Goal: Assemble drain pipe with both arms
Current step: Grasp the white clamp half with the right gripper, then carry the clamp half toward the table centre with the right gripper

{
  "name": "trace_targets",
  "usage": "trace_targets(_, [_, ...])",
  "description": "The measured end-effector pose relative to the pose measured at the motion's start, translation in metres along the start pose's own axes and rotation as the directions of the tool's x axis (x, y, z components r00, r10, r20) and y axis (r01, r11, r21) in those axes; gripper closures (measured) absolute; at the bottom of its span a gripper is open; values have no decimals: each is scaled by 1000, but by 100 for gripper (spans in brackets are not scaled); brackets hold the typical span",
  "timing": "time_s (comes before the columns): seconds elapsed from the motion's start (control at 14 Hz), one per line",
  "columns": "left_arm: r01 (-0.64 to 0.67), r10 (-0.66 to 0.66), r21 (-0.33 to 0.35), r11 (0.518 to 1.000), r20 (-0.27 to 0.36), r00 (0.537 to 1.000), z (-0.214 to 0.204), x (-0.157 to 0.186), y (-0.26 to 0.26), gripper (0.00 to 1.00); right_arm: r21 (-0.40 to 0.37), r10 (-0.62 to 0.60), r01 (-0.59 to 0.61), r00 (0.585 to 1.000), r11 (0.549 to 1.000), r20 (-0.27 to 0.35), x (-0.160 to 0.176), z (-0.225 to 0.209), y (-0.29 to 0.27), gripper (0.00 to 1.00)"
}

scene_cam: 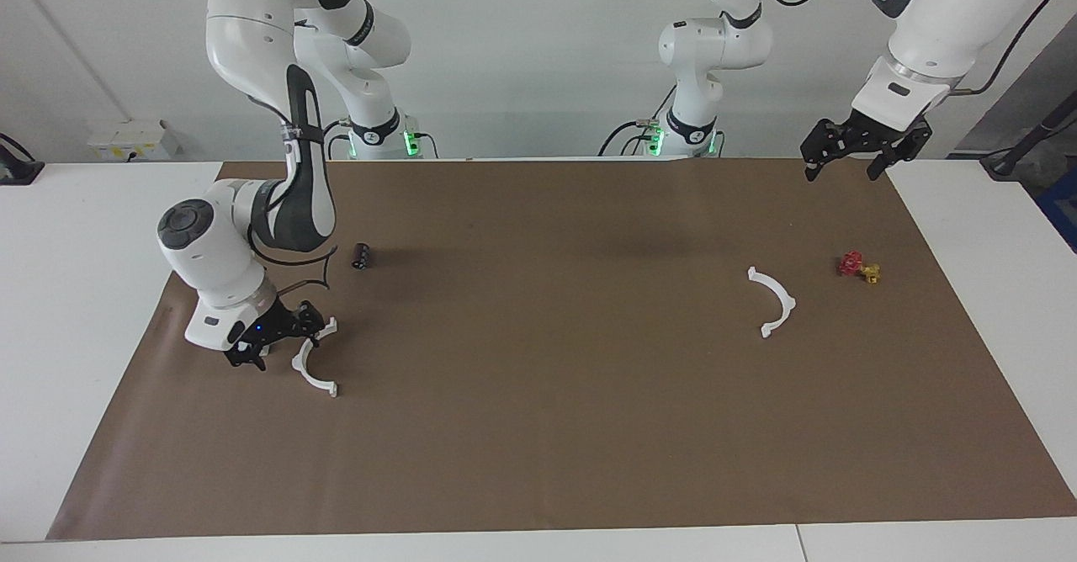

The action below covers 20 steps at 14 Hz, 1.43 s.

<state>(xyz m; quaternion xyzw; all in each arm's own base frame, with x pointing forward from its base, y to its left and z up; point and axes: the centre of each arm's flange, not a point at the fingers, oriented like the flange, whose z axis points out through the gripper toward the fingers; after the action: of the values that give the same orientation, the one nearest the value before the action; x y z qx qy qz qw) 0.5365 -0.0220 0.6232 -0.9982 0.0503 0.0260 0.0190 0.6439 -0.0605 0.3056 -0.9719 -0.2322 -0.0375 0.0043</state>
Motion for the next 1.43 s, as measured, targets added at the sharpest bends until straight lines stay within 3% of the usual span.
trace_targets(0.5, [0,0,0,1000,0,1000,0,0,0,0,19,10,-10,1000,1000,-23,1,23,1,19])
trace_targets(0.64, [0,0,0,1000,0,1000,0,0,0,0,10,-5,6,999,1000,-34,2,21,3,37])
trace_targets(0.79, [0,0,0,1000,0,1000,0,0,0,0,7,-8,8,999,1000,-42,4,17,2,64])
trace_targets(0.93, [0,0,0,1000,0,1000,0,0,0,0,11,-10,11,999,1000,-42,9,12,2,79])
trace_targets(1.21, [0,0,0,1000,0,1000,0,0,0,0,59,75,-75,997,995,-6,43,-44,-14,79])
trace_targets(1.43, [0,0,0,1000,0,1000,0,0,0,0,11,230,-231,973,973,23,85,-89,-90,79])
